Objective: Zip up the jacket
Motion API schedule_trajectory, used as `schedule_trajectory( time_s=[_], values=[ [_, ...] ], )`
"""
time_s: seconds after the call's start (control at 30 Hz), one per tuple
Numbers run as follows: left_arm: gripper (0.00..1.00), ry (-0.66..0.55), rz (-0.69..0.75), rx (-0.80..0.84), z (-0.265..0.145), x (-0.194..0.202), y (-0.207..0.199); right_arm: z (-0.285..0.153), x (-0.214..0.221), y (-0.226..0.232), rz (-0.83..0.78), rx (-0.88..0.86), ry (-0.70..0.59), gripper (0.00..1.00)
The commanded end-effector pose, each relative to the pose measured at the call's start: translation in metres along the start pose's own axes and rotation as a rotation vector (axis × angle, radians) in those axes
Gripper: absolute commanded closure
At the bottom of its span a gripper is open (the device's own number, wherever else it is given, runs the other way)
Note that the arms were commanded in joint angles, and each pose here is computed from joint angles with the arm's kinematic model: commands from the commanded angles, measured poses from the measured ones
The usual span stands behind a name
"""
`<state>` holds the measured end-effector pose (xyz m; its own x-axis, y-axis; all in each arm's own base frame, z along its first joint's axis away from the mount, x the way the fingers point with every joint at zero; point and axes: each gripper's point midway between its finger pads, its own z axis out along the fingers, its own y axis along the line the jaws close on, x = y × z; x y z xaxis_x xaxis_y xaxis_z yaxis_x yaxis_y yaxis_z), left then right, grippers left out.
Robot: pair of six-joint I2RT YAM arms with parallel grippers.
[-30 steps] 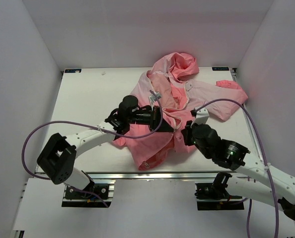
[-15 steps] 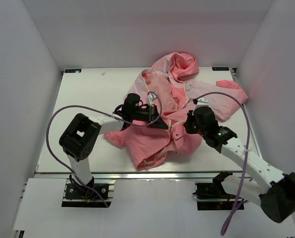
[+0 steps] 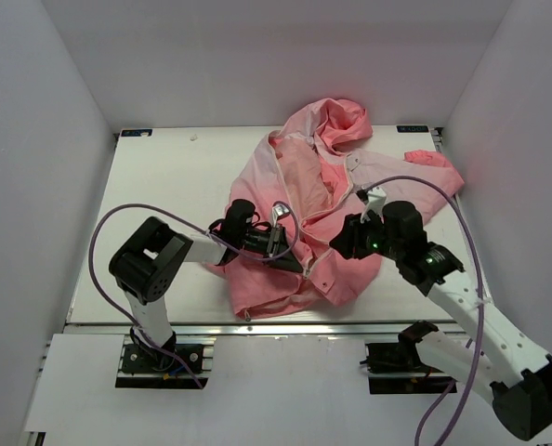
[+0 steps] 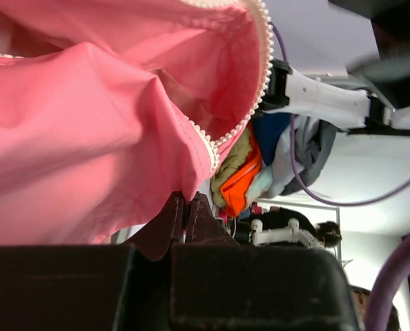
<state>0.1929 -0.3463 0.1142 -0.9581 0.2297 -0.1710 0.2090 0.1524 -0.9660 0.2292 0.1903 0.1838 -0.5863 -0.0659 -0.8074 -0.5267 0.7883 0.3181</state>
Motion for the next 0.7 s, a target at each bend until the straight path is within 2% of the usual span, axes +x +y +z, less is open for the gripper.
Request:
schedule_trajectory(
  time_s=[0.0, 0.07, 0.2, 0.3, 0.33, 0.5, 0.67],
  values=[
    [1.00, 0.024, 0.122, 0.088, -0.006, 0.004, -0.036, -0.027, 0.001, 0.049, -0.129, -0.272, 0.027, 0.54],
    [1.00, 0.025, 0.131, 0.115, -0.007, 0.005, -0.046, -0.035, 0.010, 0.076, -0.204, -0.387, 0.043, 0.53],
    [1.00, 0.031, 0.099, 0.146, -0.009, 0.009, -0.058, -0.033, 0.025, 0.099, -0.262, -0.353, 0.113, 0.53],
    [1.00, 0.056, 0.018, 0.175, -0.011, 0.017, -0.068, -0.027, 0.033, 0.086, -0.241, -0.205, 0.142, 0.55],
    [1.00, 0.053, 0.035, 0.198, -0.013, 0.020, -0.073, -0.027, 0.040, 0.079, -0.236, -0.165, 0.164, 0.55],
    [1.00, 0.081, -0.071, 0.211, -0.015, 0.026, -0.083, -0.028, 0.048, 0.076, -0.277, -0.105, 0.162, 0.57],
    [1.00, 0.073, -0.067, 0.226, -0.016, 0.022, -0.104, -0.023, 0.056, 0.075, -0.384, -0.001, 0.171, 0.56]
  ],
)
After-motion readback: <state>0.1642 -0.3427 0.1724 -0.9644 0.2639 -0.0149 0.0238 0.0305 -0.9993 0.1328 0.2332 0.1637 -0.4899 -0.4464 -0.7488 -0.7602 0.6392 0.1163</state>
